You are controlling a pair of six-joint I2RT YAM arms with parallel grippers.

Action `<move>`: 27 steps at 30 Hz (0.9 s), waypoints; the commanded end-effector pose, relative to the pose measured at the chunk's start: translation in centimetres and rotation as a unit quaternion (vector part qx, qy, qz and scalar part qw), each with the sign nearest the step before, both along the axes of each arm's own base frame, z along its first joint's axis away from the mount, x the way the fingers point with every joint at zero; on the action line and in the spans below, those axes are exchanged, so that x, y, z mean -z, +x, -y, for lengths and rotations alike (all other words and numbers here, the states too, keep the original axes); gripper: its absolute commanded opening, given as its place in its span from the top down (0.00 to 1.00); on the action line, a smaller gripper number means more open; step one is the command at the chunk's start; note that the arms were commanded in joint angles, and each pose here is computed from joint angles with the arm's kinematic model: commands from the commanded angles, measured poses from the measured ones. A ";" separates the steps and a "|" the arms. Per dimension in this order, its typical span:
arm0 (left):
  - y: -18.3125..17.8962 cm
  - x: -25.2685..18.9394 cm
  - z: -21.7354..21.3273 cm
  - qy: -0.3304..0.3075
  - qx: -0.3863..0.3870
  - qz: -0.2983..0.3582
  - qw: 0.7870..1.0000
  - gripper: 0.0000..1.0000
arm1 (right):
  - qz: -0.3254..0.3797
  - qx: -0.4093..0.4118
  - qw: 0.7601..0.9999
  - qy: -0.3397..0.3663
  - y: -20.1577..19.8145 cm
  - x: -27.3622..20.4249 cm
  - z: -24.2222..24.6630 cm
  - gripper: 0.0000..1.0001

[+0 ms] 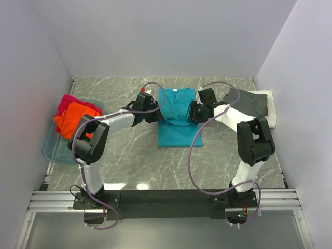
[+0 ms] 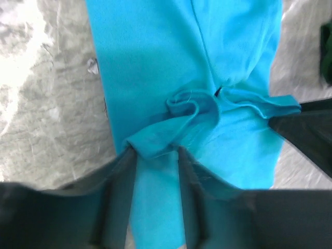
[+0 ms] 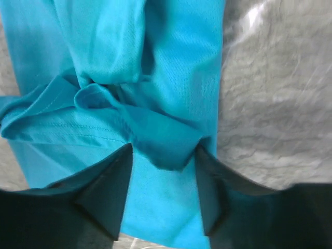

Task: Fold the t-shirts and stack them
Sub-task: Fold the tshirt

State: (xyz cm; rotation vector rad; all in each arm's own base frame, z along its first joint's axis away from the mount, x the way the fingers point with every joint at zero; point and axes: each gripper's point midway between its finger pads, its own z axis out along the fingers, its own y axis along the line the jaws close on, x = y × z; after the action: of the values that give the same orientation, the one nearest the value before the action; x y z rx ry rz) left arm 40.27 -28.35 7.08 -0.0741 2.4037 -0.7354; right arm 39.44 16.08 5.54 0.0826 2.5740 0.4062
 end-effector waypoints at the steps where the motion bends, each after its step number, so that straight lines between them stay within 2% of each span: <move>1: 2.0 -3.2 0.1 -0.004 -0.017 0.043 0.999 0.55 | 0.050 -0.011 0.999 0.013 1.7 -4.0 -0.4 0.38; 2: 2.1 -4.1 -0.1 -0.006 -0.022 0.051 0.998 0.46 | 0.056 -0.011 0.998 0.013 1.7 -4.6 -0.3 0.37; 5: 2.5 -6.6 -0.9 -0.006 -0.044 0.080 0.996 0.31 | 0.075 -0.011 0.997 0.016 1.1 -6.4 -0.1 0.35; 10: 1.2 -9.2 -1.8 -0.009 -0.072 0.118 0.990 0.29 | 0.086 -0.028 0.996 0.021 -1.3 -7.8 -0.5 0.35; 12: -0.5 -8.5 -1.2 0.004 -0.067 0.120 0.990 0.30 | 0.082 -0.046 0.995 0.026 -2.8 -7.6 -1.4 0.35; 13: -0.8 -9.6 -0.6 -0.009 -0.064 0.139 0.988 0.30 | 0.080 -0.053 0.995 0.030 -3.3 -7.5 -1.9 0.35; 16: -3.8 -8.3 2.0 -0.020 -0.028 0.135 0.990 0.30 | 0.057 -0.079 0.994 0.045 -4.9 -6.0 -3.7 0.35; 21: -7.3 -6.6 6.9 -0.057 0.031 0.127 0.990 0.30 | 0.023 -0.091 0.994 0.054 -5.1 -3.5 -5.0 0.35; 23: -8.1 -5.5 8.4 -0.050 0.047 0.124 0.990 0.30 | 0.022 -0.093 0.994 0.053 -4.6 -3.3 -5.3 0.35; 27: -8.5 -4.1 10.0 -0.052 0.061 0.130 0.988 0.31 | 0.007 -0.099 0.994 0.046 -3.6 -2.1 -5.8 0.35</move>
State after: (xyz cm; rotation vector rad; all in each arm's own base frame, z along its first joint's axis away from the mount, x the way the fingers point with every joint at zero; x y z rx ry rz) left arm 31.05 -36.25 9.44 0.1300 2.2361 -0.7854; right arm 33.97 20.40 6.22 -0.1121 2.6142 0.5520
